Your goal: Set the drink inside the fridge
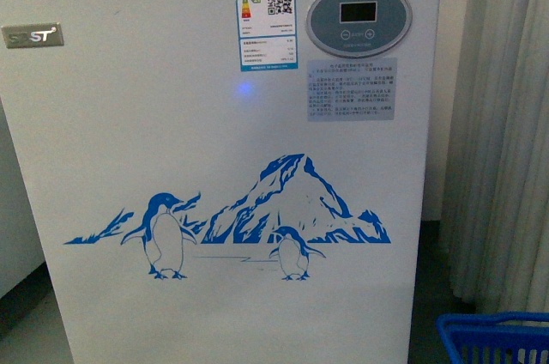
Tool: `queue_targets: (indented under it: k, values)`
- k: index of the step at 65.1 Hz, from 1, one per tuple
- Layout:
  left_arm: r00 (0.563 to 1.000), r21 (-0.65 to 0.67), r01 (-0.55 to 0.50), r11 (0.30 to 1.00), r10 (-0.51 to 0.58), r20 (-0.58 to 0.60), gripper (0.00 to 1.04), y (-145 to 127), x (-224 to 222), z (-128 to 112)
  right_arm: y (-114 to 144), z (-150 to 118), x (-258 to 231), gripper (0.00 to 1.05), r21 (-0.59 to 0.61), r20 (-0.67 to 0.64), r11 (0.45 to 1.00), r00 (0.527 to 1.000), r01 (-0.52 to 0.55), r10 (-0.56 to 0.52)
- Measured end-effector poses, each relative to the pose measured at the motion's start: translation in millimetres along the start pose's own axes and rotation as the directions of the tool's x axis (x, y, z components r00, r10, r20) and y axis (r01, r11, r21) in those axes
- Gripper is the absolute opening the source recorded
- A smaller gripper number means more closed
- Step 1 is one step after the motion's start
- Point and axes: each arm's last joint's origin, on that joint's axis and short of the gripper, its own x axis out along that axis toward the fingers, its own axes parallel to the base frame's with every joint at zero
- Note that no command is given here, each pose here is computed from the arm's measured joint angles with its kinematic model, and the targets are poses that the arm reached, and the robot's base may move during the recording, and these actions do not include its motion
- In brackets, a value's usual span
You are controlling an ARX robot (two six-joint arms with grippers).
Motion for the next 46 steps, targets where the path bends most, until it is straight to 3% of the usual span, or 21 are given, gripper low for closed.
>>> queue_targets:
  k: [10,46]
  values:
    - [1.0,0.0,0.0,1.0,0.0,0.0,0.97,0.0,0.0,0.0,-3.1,-7.3,-7.1,0.41,0.023,0.039,0.993,0.993,0.112,-0.112]
    - [1.0,0.0,0.0,1.0,0.0,0.0,0.97,0.0,0.0,0.0,-0.1,-19.3,-2.8,0.41,-0.008,0.002,0.994,0.994,0.108,-0.108]
